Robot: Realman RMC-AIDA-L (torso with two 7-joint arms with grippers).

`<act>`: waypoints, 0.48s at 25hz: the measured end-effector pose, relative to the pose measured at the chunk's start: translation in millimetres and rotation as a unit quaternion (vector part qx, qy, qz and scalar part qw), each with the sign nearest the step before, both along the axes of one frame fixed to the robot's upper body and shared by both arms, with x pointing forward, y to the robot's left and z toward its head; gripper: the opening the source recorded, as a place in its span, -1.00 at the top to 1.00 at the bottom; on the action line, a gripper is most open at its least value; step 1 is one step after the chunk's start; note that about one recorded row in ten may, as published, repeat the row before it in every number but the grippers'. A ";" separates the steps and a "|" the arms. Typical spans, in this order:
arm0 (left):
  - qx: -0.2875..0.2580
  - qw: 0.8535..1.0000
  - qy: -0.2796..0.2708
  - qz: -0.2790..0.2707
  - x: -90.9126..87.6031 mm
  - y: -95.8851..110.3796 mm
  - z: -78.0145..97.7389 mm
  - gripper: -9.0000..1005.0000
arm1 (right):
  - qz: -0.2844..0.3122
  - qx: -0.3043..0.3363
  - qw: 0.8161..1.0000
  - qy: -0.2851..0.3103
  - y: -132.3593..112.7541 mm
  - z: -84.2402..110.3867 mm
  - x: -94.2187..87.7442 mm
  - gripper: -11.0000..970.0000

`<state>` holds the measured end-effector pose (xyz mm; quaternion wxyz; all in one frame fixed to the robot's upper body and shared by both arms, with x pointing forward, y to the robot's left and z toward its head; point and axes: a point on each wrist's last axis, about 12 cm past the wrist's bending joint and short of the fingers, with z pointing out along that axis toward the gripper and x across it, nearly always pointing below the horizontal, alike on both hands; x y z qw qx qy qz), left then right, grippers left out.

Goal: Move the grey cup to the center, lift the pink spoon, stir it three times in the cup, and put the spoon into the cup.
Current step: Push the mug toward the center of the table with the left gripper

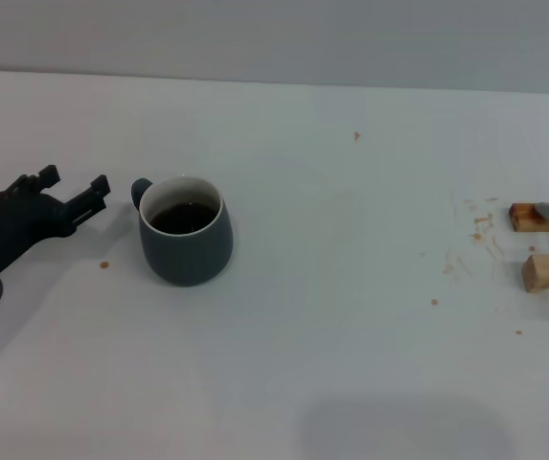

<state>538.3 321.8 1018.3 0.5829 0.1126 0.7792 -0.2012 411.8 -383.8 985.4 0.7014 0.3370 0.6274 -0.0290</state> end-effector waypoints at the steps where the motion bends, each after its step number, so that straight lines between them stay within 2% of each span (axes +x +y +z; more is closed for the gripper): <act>1: 0.001 1.000 0.001 -0.003 0.6 -0.5 0.3 -0.65 | 0.000 0.000 1.000 0.000 -0.1 -0.1 -0.4 0.03; 12: 0.003 0.999 0.022 -0.034 8.1 -3.5 3.5 -0.65 | -0.001 0.002 1.000 0.006 -0.6 -1.6 -1.2 0.03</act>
